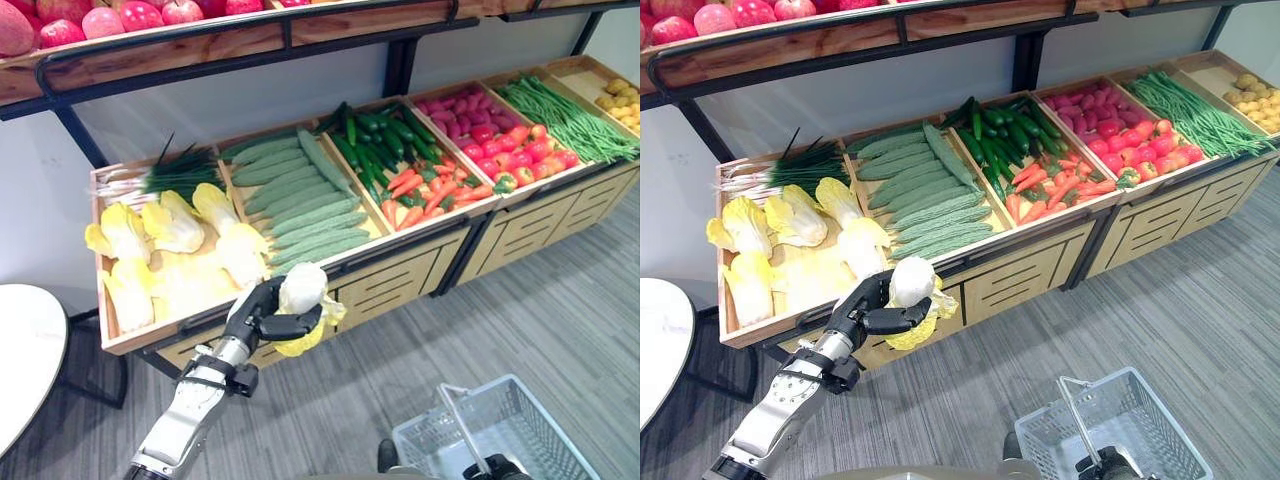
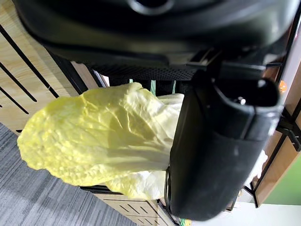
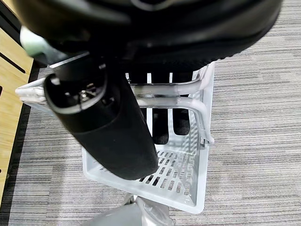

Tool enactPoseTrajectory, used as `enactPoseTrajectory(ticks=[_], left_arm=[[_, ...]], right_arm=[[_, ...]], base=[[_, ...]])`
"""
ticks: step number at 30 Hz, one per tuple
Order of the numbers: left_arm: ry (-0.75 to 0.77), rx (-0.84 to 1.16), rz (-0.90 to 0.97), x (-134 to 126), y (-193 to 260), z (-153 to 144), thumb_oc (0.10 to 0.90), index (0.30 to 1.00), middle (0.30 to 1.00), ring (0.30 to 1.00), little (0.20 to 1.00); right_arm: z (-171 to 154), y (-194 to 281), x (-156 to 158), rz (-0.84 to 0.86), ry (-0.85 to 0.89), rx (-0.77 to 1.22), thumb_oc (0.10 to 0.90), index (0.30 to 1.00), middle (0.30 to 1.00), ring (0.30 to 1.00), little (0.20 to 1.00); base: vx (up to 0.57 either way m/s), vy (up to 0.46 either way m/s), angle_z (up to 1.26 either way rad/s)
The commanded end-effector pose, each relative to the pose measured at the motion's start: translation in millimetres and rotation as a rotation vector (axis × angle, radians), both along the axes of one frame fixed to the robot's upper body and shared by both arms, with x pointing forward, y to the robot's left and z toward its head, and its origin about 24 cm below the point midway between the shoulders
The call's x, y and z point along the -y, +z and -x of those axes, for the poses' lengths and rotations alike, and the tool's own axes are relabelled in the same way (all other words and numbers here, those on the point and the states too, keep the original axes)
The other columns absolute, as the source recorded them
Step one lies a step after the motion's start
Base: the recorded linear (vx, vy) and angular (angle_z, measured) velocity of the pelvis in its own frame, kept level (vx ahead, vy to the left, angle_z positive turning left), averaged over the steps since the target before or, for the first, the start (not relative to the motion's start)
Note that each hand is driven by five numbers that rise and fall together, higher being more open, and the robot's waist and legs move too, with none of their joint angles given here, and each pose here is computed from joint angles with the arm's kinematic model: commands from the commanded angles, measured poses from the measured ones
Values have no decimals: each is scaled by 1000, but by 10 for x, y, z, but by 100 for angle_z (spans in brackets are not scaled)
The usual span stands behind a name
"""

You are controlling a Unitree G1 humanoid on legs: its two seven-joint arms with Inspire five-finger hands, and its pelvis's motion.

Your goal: Get the vegetables into the basket

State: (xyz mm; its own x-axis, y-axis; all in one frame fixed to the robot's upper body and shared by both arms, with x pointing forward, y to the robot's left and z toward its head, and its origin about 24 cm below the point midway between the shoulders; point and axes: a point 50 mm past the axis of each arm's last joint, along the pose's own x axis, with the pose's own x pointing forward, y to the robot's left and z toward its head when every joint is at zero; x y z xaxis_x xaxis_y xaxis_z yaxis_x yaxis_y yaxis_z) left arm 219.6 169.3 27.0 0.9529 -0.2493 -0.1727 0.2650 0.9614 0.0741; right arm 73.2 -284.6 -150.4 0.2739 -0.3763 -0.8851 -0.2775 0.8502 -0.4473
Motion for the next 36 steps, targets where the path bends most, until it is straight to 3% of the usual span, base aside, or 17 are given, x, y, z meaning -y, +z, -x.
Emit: enactPoseTrajectory(ticks=[1, 21, 36], left_arm=[[-24, 385, 60, -6, 773, -238, 400, 300, 300, 300, 300], [-1, 369, -45, -68, 729, -343, 400, 300, 300, 300, 300], [10, 383, -45, -100, 780, -396, 400, 300, 300, 300, 300]], right_arm=[[-274, -20, -226, -56, 57, 69, 400, 300, 300, 300, 300], [-284, -17, -242, -51, 30, 95, 400, 300, 300, 300, 300], [-548, 16, -436, -103, 89, 174, 400, 300, 300, 300, 300]], base=[[0, 0, 0], [-37, 43, -2], [-91, 24, -42]])
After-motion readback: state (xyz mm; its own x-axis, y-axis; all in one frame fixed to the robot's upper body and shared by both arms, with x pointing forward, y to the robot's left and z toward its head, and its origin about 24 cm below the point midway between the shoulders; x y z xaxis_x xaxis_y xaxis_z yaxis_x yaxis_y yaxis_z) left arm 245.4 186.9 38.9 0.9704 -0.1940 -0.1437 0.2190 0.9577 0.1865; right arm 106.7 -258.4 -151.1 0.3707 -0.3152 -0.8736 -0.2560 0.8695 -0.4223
